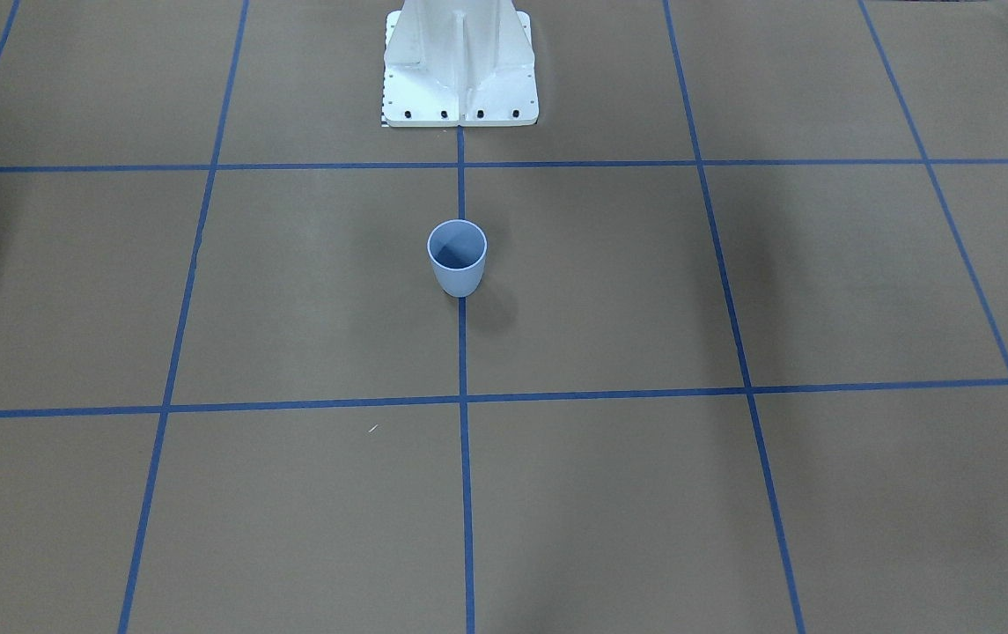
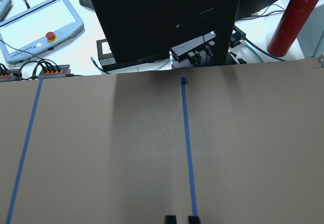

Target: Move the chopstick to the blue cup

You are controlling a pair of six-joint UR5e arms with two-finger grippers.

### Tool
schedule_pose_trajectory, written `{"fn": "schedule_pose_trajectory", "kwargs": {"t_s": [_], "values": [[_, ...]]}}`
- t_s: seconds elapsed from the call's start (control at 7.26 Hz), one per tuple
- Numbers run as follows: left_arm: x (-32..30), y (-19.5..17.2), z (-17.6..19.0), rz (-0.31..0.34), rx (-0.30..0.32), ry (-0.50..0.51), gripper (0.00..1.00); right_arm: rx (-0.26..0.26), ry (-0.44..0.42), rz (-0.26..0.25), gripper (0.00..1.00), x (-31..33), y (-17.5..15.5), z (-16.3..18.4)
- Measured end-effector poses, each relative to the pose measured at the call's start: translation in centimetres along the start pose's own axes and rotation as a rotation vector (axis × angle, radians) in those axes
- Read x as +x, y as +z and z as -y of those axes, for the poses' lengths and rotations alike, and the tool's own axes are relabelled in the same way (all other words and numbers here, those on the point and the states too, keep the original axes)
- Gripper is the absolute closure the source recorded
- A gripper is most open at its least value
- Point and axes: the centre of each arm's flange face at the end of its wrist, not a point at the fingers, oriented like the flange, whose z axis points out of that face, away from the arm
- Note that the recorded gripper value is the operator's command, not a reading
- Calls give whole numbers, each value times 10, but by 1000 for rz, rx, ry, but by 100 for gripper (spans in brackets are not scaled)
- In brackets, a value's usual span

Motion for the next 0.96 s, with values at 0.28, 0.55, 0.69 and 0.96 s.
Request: {"fn": "schedule_pose_trajectory", "kwargs": {"t_s": [0.28, 0.55, 0.69, 0.96], "values": [[0, 2, -6, 1, -3, -113, 2, -78, -18, 20, 100, -67, 19, 13], [10, 1, -25, 6, 0, -367, 2, -126, 56, 70, 100, -156, 38, 13], [17, -4, -30, 12, 7, -440, 2, -147, 116, 102, 100, -210, 44, 8], [22, -5, -34, 13, 11, -482, 2, -180, 262, 142, 100, -332, 60, -6]]}}
